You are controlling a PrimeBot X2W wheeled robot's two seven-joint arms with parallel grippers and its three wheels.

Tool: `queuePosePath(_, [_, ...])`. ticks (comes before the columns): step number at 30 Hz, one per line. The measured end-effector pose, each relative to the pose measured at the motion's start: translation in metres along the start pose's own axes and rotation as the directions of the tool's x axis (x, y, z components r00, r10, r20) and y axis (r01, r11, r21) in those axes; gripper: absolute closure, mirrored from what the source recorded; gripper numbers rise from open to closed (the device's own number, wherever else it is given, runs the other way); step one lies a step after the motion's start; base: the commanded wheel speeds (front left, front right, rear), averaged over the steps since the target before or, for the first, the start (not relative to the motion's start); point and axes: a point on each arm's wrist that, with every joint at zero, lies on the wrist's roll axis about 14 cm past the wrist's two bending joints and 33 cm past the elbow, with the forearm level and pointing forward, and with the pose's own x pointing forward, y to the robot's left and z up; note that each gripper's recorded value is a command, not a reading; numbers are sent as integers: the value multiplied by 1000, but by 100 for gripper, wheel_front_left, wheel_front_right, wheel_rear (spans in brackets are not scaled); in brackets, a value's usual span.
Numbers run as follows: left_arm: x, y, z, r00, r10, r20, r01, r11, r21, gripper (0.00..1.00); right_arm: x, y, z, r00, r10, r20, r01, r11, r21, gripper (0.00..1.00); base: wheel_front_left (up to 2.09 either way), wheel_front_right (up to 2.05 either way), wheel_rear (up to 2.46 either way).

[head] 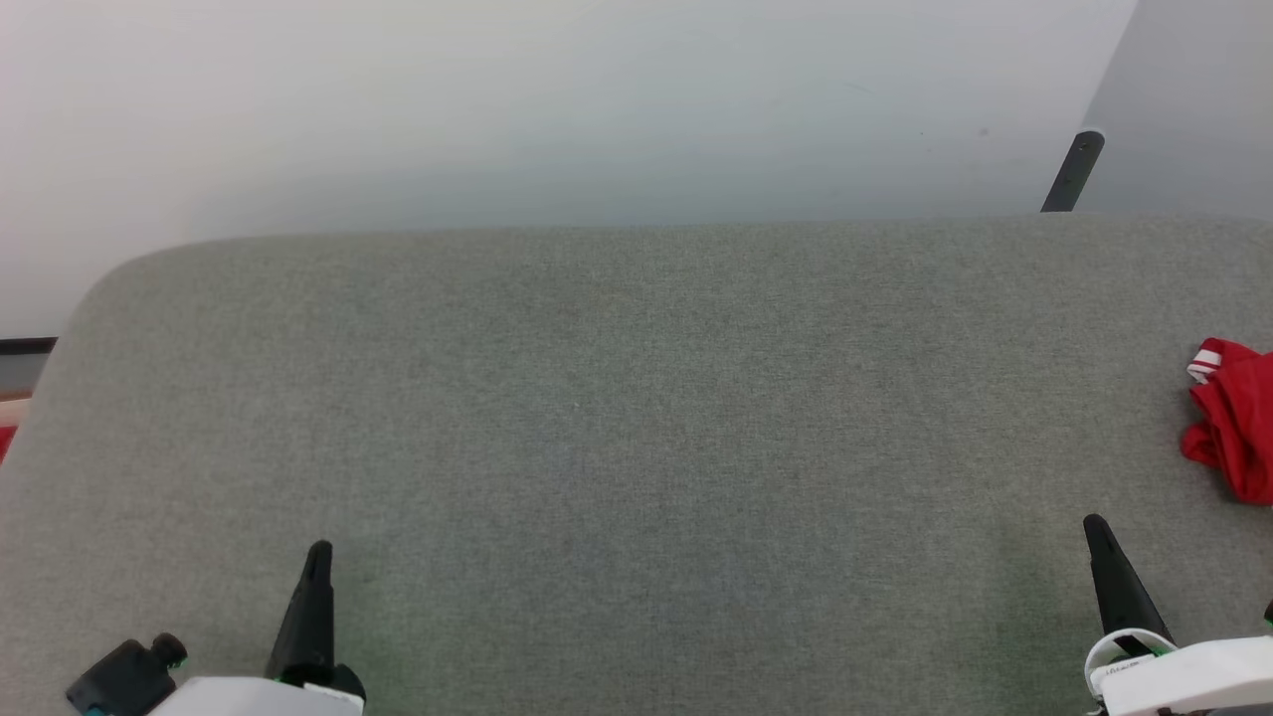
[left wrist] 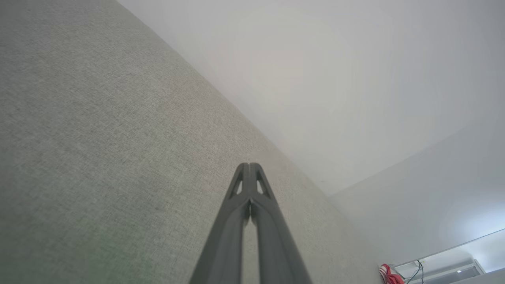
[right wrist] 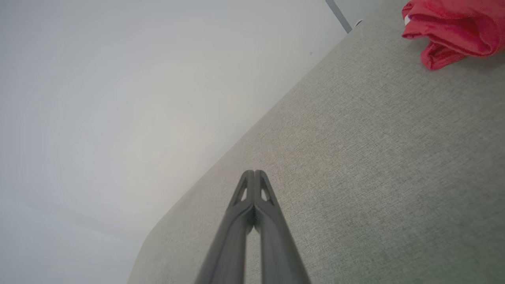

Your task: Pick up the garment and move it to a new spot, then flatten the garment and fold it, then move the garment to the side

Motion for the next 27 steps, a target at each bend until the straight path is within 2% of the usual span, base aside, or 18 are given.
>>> queuePosePath(13, [5,-4,0,1000,3,-5,-4,988,-156,100,4,2,0,1000,2,6,-3,988,153,100,0,0,0])
queuePosePath(27, [9,-7,-2,1000,1,-13,-5,953,-304,100,7,4,2,1000,6,12,-10,957,291,100,0,0,0])
